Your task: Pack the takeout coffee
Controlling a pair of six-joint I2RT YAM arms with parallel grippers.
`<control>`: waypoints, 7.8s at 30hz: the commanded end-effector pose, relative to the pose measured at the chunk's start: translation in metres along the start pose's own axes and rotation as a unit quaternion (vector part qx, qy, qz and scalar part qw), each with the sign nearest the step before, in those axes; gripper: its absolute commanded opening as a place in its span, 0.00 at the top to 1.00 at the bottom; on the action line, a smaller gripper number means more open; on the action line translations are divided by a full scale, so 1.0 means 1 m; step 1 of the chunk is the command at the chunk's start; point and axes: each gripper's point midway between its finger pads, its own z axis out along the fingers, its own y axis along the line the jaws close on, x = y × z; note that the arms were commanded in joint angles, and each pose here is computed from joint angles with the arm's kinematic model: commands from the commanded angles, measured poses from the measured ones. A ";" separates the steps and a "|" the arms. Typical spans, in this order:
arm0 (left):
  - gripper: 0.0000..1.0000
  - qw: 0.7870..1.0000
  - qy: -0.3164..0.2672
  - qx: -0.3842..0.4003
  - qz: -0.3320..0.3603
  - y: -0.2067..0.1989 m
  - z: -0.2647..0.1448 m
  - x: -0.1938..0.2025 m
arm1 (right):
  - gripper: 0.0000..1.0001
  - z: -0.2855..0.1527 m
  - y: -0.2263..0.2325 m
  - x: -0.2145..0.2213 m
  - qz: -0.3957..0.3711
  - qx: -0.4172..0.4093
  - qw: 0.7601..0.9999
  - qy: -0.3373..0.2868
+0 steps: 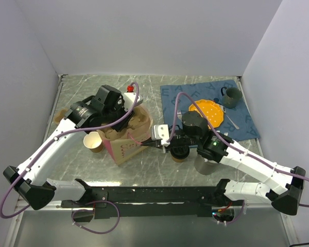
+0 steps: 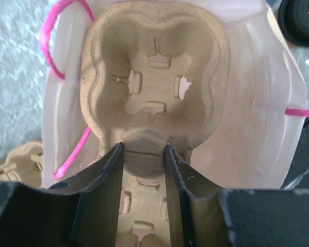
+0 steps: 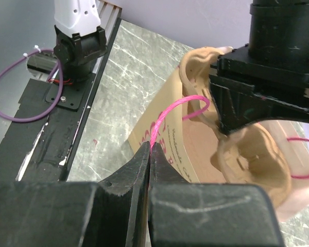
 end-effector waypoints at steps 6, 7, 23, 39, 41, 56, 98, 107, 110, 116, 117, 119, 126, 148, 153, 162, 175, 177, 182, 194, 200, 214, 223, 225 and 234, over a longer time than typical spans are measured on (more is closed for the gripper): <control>0.80 0.997 -0.068 -0.022 -0.004 0.007 0.011 -0.025 | 1.00 0.001 -0.004 -0.020 -0.003 -0.003 1.000 -0.021; 0.79 0.997 -0.073 -0.019 -0.005 0.006 0.010 -0.027 | 1.00 0.001 -0.002 -0.020 0.000 -0.007 1.000 -0.022; 0.79 0.994 -0.106 -0.014 0.007 0.006 0.017 -0.044 | 1.00 0.004 0.021 -0.033 -0.008 -0.079 0.995 -0.061; 0.78 0.987 -0.141 0.068 0.021 -0.028 0.006 -0.030 | 1.00 -0.005 0.009 -0.039 -0.005 -0.019 0.997 -0.078; 0.78 0.985 -0.156 0.071 0.023 -0.030 0.004 -0.033 | 1.00 -0.002 0.011 -0.039 0.001 -0.029 0.997 -0.075; 0.68 0.985 -0.123 0.091 0.081 -0.036 0.022 -0.010 | 0.97 0.000 0.008 -0.028 0.029 -0.015 0.998 -0.058; 0.42 0.978 -0.125 0.137 0.093 -0.050 0.016 -0.014 | 0.94 0.002 0.000 -0.026 0.054 0.005 0.997 -0.047; 0.41 0.982 -0.108 0.120 0.097 -0.043 0.020 -0.013 | 0.92 0.002 -0.001 -0.023 0.060 0.009 0.997 -0.044; 0.48 0.978 -0.113 0.154 0.088 -0.055 0.016 -0.015 | 0.92 0.001 -0.002 -0.023 0.059 0.012 0.997 -0.043; 0.57 0.973 -0.120 0.179 0.077 -0.063 0.002 -0.025 | 0.92 0.001 -0.002 -0.022 0.061 0.015 0.997 -0.044; 0.56 0.974 -0.123 0.177 0.076 -0.062 -0.001 -0.028 | 0.92 0.001 0.000 -0.022 0.063 0.012 0.997 -0.045; 0.53 0.977 -0.120 0.162 0.075 -0.057 -0.001 -0.028 | 0.92 0.001 0.000 -0.022 0.065 0.014 0.997 -0.048; 0.41 0.983 -0.117 0.121 0.074 -0.043 -0.002 -0.027 | 0.92 -0.001 0.003 -0.019 0.072 0.014 0.996 -0.046; 0.28 0.978 -0.135 0.044 -0.152 -0.019 -0.047 -0.073 | 1.00 -0.014 0.020 -0.011 0.078 -0.004 0.997 -0.019; 0.31 0.972 -0.153 -0.015 -0.176 -0.001 -0.069 -0.065 | 1.00 -0.023 0.038 0.002 0.055 -0.029 0.998 -0.005; 0.25 0.965 -0.171 -0.057 -0.192 0.011 -0.098 -0.056 | 1.00 -0.048 0.097 0.028 0.037 -0.120 0.992 0.007; 0.23 0.963 -0.190 -0.024 -0.188 -0.001 -0.074 -0.050 | 1.00 -0.071 0.149 0.066 0.066 -0.224 0.970 0.065; 0.22 0.964 -0.190 -0.020 -0.185 -0.002 -0.067 -0.053 | 1.00 -0.071 0.150 0.071 0.072 -0.228 0.968 0.076; 0.22 0.970 -0.179 -0.009 -0.166 -0.006 -0.059 -0.050 | 1.00 -0.066 0.140 0.072 0.076 -0.208 0.972 0.084; 0.20 0.970 -0.164 -0.058 -0.169 0.012 -0.065 -0.047 | 1.00 -0.051 0.049 0.007 -0.016 -0.055 0.997 0.056; 0.20 0.976 -0.133 -0.062 -0.160 0.011 -0.057 -0.030 | 1.00 -0.029 0.041 0.017 -0.007 -0.054 0.998 0.042; 0.17 0.984 -0.097 -0.068 -0.130 0.014 -0.044 -0.025 | 1.00 -0.029 0.035 0.005 -0.016 -0.055 0.998 0.037; 0.20 0.975 -0.155 -0.080 -0.138 0.024 -0.086 -0.069 | 1.00 -0.028 0.037 0.009 -0.013 -0.054 0.998 0.037; 0.23 0.982 -0.128 -0.063 -0.123 0.017 -0.073 -0.054 | 1.00 -0.028 0.036 0.009 -0.012 -0.051 0.998 0.035; 0.25 0.992 -0.080 -0.020 -0.100 -0.002 -0.051 -0.022 | 1.00 -0.026 0.032 0.005 -0.021 -0.047 0.998 0.030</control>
